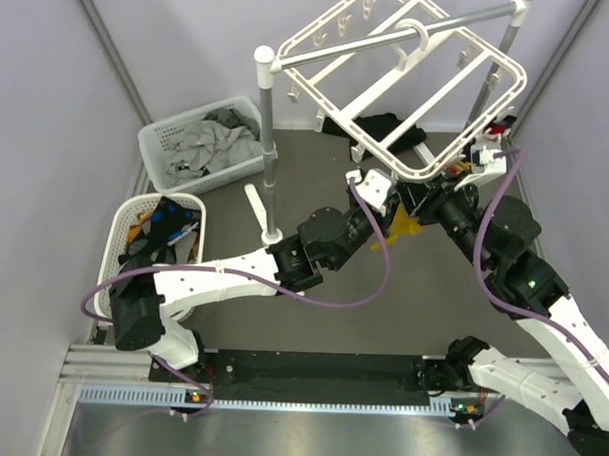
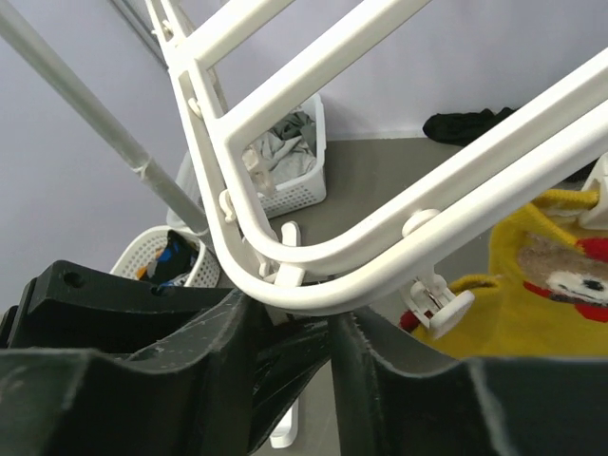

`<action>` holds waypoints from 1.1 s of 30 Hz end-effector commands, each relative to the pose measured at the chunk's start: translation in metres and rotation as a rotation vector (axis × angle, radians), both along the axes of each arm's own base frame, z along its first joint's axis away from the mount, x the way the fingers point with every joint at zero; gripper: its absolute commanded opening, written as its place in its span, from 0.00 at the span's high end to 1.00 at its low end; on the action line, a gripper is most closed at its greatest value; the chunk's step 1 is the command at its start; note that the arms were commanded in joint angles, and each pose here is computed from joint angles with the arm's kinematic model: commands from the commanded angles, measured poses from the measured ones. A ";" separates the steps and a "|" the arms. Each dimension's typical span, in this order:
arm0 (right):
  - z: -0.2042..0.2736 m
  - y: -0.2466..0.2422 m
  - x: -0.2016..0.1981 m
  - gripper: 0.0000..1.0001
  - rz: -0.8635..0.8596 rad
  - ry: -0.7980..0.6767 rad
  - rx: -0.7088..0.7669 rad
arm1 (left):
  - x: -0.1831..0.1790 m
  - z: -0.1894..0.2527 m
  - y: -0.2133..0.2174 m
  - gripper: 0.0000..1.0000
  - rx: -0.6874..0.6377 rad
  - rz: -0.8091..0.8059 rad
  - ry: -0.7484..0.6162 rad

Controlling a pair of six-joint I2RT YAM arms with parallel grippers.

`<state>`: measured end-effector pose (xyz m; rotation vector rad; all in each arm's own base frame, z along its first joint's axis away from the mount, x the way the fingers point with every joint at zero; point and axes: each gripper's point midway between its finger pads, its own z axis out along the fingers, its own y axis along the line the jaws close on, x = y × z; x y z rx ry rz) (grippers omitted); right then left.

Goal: Clip the socks to the hanger
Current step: Open the clamp at the hanger.

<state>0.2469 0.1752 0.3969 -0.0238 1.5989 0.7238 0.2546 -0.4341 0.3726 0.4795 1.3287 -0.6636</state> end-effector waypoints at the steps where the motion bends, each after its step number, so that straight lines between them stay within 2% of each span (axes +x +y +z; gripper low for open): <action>1: 0.029 -0.007 0.003 0.71 -0.034 -0.106 0.036 | -0.025 0.013 -0.015 0.99 0.002 -0.107 -0.047; 8: 0.029 -0.007 0.000 0.90 -0.015 -0.128 -0.013 | -0.039 0.006 -0.015 0.84 0.103 -0.212 -0.094; 11: 0.031 -0.007 0.000 0.94 -0.013 -0.138 -0.025 | -0.037 0.004 -0.008 0.76 0.112 -0.243 -0.083; 14: 0.032 -0.008 -0.002 0.95 -0.006 -0.145 -0.040 | -0.027 0.008 0.005 0.63 0.083 -0.266 -0.056; 15: 0.032 -0.007 -0.003 0.95 -0.002 -0.148 -0.049 | -0.034 0.013 0.004 0.60 0.063 -0.335 -0.052; 16: 0.033 -0.008 -0.003 0.95 -0.001 -0.153 -0.051 | -0.028 0.012 0.009 0.52 0.067 -0.353 -0.043; 20: 0.034 -0.006 -0.005 0.95 0.016 -0.164 -0.067 | -0.030 0.021 0.012 0.32 0.056 -0.463 -0.021; 23: 0.033 -0.005 -0.006 0.95 0.025 -0.165 -0.072 | -0.026 0.025 0.018 0.24 0.039 -0.513 -0.005; 27: 0.034 -0.003 -0.007 0.95 0.036 -0.173 -0.072 | -0.019 0.031 0.025 0.23 -0.024 -0.574 0.040; 33: 0.034 -0.002 -0.007 0.95 0.041 -0.182 -0.082 | -0.029 0.049 0.022 0.22 -0.096 -0.698 0.037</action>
